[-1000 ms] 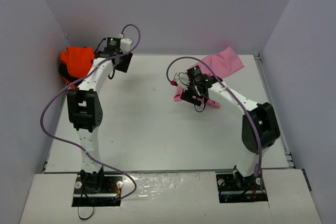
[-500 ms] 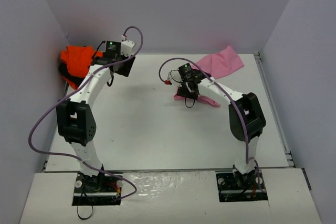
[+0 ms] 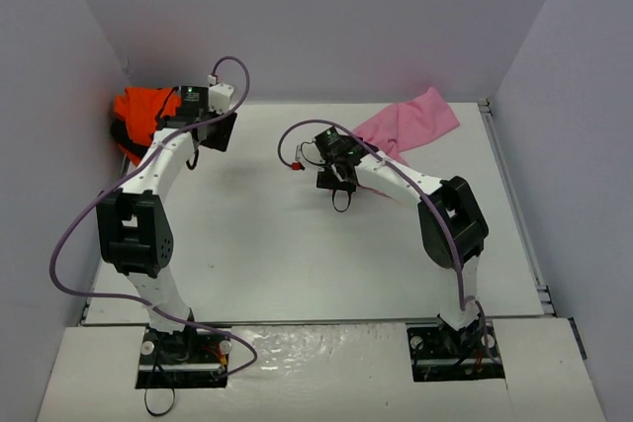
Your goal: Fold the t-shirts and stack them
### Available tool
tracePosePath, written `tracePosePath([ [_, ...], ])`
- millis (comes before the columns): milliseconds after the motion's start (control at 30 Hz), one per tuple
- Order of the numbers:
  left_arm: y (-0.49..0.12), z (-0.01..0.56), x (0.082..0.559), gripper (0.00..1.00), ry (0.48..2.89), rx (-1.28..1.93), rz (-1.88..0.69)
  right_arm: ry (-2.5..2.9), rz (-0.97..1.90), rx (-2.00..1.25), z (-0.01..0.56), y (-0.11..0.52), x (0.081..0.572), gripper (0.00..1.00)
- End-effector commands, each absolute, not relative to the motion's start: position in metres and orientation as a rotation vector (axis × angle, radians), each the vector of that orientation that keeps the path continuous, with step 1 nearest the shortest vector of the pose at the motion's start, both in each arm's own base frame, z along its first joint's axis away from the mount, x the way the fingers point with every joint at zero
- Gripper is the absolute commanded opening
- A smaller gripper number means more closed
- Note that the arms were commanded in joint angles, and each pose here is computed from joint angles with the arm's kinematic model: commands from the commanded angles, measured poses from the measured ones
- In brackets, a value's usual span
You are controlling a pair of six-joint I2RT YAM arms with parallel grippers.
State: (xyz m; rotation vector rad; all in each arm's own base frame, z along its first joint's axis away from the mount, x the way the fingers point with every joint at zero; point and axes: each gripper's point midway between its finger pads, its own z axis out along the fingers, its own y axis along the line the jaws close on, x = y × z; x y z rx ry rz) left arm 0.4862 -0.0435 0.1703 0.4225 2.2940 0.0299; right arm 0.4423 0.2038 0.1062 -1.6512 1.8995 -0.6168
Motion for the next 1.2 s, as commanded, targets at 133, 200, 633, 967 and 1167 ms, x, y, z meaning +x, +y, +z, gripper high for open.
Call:
tracePosePath([
  [133,-0.049,0.229,0.490,0.51,2.125,0.406,0.025,1.888,-0.628,-1.653,0.098,0.217,0.453,0.84],
  [200,-0.048,0.228,0.490,0.51,2.127,0.406,0.026,1.889,-0.627,-1.658,0.093,0.218,0.457,0.84],
  [633,-0.048,0.212,0.494,0.50,2.178,0.427,0.025,1.904,-0.687,-1.648,0.069,0.213,0.508,0.17],
  [967,-0.053,0.215,0.498,0.50,2.169,0.425,-0.006,1.854,-0.806,-1.357,0.138,0.201,0.534,0.00],
  [1167,-0.079,0.230,0.496,0.50,2.130,0.464,-0.117,1.660,-0.843,-0.686,0.287,0.183,0.549,0.00],
])
